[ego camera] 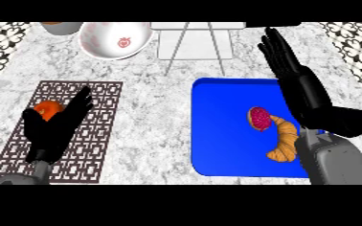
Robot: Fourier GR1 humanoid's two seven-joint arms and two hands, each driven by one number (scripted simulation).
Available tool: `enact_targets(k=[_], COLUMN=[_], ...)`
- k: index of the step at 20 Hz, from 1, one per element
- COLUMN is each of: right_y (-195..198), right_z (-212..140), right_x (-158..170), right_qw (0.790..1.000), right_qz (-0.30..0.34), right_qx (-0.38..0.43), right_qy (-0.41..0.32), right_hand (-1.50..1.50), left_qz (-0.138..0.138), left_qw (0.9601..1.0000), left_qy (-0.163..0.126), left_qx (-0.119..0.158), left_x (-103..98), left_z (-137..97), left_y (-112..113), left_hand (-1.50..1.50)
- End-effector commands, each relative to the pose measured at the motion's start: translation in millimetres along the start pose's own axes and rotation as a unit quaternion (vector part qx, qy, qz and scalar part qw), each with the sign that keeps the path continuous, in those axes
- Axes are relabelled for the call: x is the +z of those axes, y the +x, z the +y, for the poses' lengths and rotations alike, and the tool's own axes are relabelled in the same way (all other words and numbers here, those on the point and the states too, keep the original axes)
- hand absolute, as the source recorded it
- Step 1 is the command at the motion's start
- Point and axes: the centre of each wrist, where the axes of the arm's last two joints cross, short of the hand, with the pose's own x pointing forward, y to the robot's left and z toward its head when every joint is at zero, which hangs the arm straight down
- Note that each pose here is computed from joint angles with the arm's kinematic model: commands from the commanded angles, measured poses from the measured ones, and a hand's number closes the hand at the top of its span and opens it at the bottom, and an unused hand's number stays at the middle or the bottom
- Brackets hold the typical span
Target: Pick the cupcake from the tray and place it in the tiered shelf
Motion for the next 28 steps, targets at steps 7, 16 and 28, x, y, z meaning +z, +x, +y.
enact_targets(k=[7,16,28], right_y=[-16.4,-97.5,-50.3], right_z=[-42.9,-69.6,-38.1], right_x=[36.1,173.1,185.9], right_qw=[0.908,0.718,0.833], right_qz=[0.019,0.176,0.22], right_qx=[-0.217,0.169,0.179], right_qy=[-0.358,-0.652,-0.474], right_hand=[-1.5,-1.5,-1.5], left_qz=[-0.093,-0.145,-0.148], left_qw=[0.9948,0.9879,0.9873], left_qy=[0.034,0.025,0.007], left_qx=[-0.024,-0.05,-0.057], left_x=[-9.3,-12.4,-40.1], left_z=[-11.3,-42.2,-69.4], left_y=[17.9,14.5,17.0], left_hand=[0.0,0.0,0.0])
